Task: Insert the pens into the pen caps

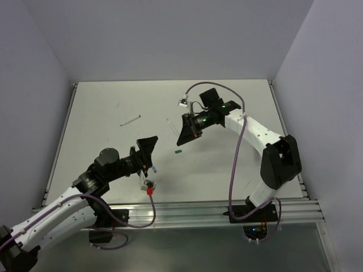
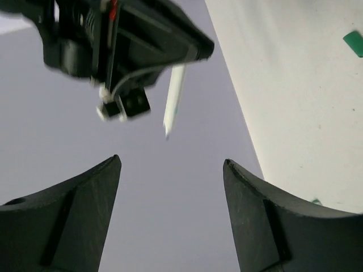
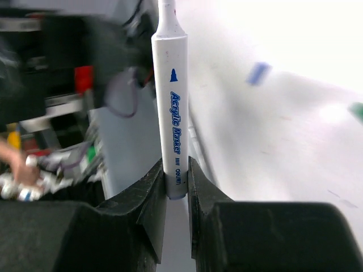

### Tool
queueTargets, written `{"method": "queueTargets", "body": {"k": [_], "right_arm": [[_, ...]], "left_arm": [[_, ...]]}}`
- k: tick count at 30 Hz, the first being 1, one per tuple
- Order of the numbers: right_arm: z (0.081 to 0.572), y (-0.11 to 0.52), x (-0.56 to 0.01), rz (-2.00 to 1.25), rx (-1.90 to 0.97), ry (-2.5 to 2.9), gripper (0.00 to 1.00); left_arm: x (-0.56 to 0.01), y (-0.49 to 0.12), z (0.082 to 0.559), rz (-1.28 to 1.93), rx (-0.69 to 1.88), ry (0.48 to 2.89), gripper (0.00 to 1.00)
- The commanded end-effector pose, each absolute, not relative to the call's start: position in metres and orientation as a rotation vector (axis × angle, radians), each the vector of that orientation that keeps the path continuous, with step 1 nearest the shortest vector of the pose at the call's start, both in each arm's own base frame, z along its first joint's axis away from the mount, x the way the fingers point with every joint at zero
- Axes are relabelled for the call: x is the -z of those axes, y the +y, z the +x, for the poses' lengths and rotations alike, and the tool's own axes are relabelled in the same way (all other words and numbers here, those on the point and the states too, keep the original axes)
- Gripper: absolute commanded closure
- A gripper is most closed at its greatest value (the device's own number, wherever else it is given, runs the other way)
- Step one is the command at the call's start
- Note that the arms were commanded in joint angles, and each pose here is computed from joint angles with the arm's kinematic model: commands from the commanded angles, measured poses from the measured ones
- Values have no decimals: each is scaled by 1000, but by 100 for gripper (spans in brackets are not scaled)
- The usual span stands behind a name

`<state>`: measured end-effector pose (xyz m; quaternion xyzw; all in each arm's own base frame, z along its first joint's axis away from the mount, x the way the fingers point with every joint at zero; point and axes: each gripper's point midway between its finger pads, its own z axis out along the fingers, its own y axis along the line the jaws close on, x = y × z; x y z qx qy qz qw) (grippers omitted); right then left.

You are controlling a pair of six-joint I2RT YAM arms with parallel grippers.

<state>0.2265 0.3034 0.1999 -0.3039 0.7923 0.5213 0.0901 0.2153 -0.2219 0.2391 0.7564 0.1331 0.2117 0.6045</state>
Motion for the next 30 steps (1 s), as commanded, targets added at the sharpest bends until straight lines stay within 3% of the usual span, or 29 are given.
{"method": "queueTargets", "body": {"k": [1, 4, 6, 10, 11, 14, 18, 23, 30], "right_arm": [[264, 260, -217, -780, -1374, 2270, 100], [286, 224, -211, -655, -1231, 2290, 100], [289, 202, -207, -577, -1128, 2316, 100], [291, 161, -195, -507, -962, 2339, 100], [290, 151, -194, -499, -922, 2336, 100], [288, 140, -193, -471, -883, 2349, 100], [286, 137, -196, -455, -886, 2348, 100], [286, 137, -198, -453, -892, 2347, 100], [287, 139, -192, -444, -923, 2369, 100]], "left_arm": [[-201, -198, 210, 1955, -309, 629, 25], [-195, -198, 225, 1840, -169, 982, 27], [-204, -201, 227, 1662, 14, 1318, 29], [-167, -218, 221, 1432, 342, 1982, 35], [-163, -227, 211, 1275, 482, 2149, 36], [-140, -228, 222, 841, 475, 2465, 44], [-108, -221, 223, 521, 397, 2681, 41], [-99, -211, 237, 275, 427, 2723, 33], [-52, -193, 241, 118, 382, 2888, 40]]}}
